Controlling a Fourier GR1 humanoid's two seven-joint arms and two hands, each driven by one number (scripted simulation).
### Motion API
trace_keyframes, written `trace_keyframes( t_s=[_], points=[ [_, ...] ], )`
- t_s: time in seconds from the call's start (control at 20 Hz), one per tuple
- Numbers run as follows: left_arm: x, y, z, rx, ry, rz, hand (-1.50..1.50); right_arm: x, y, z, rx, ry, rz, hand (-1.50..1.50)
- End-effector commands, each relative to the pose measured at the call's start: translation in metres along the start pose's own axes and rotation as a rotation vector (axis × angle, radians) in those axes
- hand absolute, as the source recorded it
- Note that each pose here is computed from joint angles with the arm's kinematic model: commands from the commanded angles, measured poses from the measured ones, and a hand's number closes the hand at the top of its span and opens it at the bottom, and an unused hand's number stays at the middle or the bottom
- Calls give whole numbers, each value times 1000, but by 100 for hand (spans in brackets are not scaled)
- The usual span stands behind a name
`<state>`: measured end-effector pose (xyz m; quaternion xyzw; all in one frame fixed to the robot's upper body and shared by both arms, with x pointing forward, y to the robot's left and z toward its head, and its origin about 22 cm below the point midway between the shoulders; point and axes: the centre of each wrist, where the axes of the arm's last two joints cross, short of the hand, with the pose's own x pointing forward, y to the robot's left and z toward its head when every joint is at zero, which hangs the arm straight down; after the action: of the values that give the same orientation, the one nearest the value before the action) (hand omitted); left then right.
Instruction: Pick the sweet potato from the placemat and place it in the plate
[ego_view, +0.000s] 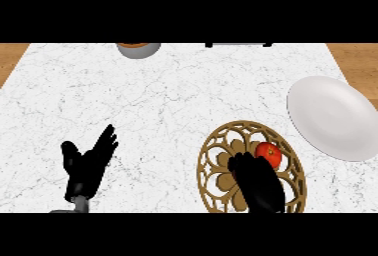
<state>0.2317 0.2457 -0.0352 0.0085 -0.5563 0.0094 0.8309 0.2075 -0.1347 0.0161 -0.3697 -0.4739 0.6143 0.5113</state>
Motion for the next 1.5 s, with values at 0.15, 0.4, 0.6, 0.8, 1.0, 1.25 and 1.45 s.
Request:
trace_keyframes(
  t_s=[0.15,0.4,0.6,0.8,1.0,1.25,1.45],
  points=[
    [-11,2,7,2,4,-7,0,22,-9,41,-360,1,-418,150],
    [5,7,-1,-2,4,-2,0,17,-23,67,-615,36,-492,150],
    [-11,5,-3,-16,18,-19,0,2,-20,81,-731,134,-618,150],
    [7,3,-7,-13,-13,-3,0,-19,-24,77,-815,229,-713,150],
    [7,8,-7,-21,8,-9,0,-75,-34,77,-878,267,-808,150],
    [7,-21,-8,-50,0,-6,0,-133,-24,40,-964,322,-819,150],
    [-10,-9,-9,-25,-13,-9,0,-184,-25,32,-1043,385,-774,150]
  ],
)
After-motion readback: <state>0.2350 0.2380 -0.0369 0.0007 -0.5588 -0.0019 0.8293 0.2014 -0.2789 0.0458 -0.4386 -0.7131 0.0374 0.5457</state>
